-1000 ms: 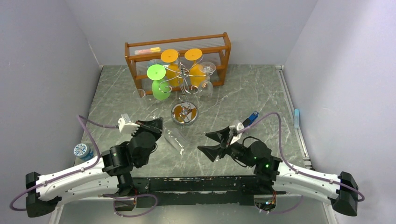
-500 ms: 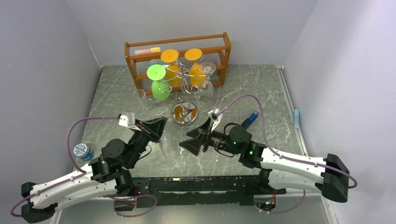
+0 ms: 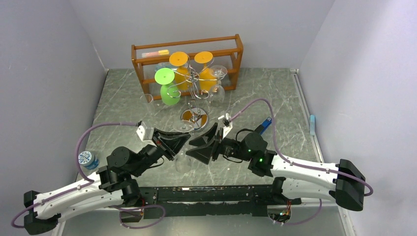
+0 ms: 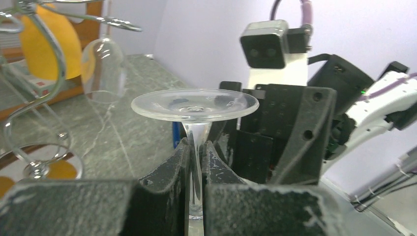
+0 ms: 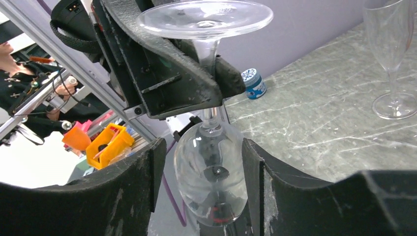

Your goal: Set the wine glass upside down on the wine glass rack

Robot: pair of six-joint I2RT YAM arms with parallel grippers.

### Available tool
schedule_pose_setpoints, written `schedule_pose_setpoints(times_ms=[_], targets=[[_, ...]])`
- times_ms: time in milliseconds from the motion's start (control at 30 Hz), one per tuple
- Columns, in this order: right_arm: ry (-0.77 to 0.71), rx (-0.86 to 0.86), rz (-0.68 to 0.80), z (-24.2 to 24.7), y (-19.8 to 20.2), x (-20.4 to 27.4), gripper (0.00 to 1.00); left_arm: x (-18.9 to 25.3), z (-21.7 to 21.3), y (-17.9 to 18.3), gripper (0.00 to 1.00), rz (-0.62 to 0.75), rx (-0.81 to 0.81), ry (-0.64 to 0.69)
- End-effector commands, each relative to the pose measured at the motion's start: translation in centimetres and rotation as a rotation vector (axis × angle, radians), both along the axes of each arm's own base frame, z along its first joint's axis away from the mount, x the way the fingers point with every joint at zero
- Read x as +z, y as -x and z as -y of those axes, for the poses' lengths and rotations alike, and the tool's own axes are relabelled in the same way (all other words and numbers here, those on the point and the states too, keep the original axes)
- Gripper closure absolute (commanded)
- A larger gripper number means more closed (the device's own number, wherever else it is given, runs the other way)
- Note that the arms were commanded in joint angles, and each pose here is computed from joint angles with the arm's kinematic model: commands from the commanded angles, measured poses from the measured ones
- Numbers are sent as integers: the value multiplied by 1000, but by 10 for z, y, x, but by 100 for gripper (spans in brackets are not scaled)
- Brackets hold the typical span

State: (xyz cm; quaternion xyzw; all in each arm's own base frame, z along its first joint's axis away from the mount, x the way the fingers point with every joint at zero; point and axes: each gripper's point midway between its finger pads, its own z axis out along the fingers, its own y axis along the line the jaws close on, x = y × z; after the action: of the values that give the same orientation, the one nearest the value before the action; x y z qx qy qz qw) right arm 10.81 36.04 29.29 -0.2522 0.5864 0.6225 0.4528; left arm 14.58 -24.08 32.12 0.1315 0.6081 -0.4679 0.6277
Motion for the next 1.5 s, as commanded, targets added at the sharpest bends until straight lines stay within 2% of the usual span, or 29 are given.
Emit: schedule_pose_setpoints(times_ms=[0, 167, 500, 633, 900, 1100, 1333, 1467], targets=[[-64, 9, 38, -1, 1, 17, 43, 27, 13, 23, 95, 101, -141, 68], [-103, 59, 75, -2, 10, 24, 62, 27, 29, 36, 95, 113, -238, 59], [-129, 83, 101, 5, 18, 17, 100, 46, 33, 50, 95, 117, -322, 161], [-131, 38, 100, 10, 12, 17, 100, 46, 33, 53, 94, 126, -336, 153], [-133, 10, 126, 15, 10, 24, 100, 45, 34, 52, 61, 119, -336, 157], [-126, 4, 140, 18, 10, 22, 100, 42, 35, 47, 53, 100, -311, 135], [-161, -68, 164, 31, 3, 30, 100, 29, 32, 33, 27, 65, -237, 94], [-172, -151, 161, 40, -8, 35, 100, 24, 31, 28, 19, 53, -211, 59]])
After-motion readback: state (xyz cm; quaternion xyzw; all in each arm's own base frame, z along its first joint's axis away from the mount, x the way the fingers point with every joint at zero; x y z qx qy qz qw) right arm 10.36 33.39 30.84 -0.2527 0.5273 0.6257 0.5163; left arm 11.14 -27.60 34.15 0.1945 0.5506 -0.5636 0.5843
